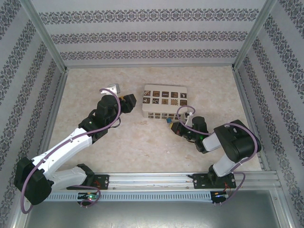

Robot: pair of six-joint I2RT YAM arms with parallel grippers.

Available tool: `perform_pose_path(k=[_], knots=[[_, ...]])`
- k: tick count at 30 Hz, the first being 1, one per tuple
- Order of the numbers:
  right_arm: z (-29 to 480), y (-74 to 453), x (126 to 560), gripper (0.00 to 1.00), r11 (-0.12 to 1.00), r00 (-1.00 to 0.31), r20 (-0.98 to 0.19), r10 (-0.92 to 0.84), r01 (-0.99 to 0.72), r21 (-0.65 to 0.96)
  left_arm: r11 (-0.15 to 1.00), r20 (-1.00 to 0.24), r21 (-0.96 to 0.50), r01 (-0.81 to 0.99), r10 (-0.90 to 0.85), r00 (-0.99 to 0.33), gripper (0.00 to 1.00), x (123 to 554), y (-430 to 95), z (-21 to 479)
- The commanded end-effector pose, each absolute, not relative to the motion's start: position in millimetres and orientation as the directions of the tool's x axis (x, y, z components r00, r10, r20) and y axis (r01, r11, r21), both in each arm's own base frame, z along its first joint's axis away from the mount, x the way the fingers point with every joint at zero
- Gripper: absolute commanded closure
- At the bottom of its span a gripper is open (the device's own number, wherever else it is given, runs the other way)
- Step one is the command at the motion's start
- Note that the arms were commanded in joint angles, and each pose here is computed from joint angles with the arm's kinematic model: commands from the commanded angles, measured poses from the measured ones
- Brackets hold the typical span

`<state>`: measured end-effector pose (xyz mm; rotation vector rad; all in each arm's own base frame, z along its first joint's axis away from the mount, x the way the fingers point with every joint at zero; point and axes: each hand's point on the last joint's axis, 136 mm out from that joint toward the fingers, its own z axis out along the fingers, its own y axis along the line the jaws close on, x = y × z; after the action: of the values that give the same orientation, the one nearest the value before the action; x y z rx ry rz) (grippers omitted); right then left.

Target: Unlock the padlock with the key

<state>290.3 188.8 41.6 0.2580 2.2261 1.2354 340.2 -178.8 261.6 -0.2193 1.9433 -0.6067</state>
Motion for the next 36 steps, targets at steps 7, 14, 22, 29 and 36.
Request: perform_pose_path(k=[7,14,22,29,36], knots=[[47.5,180.4,293.4,0.70,0.582,-0.792,-0.417,0.446,-0.097,0.807,0.906,-0.830,-0.417,0.077,-0.345,-0.439,0.24,345.8,-165.5,261.3],[61.5,166.7,289.0,0.49,0.618,-0.760,-0.478,0.440,-0.130,0.775,0.886,-0.764,-0.461,0.051,-0.367,-0.531,0.18,360.8,-155.4,243.1],[93.2,164.3,288.7,0.02,0.601,-0.735,-0.524,0.430,-0.200,0.774,0.827,-0.654,-0.554,0.097,-0.361,-0.665,0.15,390.0,-163.8,214.3],[104.1,175.4,295.4,0.02,0.535,-0.756,-0.497,0.427,-0.232,0.812,0.774,-0.543,-0.619,0.135,-0.296,-0.786,0.15,416.6,-189.3,178.8],[100.8,170.9,305.9,0.02,0.561,-0.739,-0.511,0.439,-0.218,0.798,0.715,-0.440,-0.685,0.142,-0.250,-0.862,0.21,438.3,-218.1,146.5]])
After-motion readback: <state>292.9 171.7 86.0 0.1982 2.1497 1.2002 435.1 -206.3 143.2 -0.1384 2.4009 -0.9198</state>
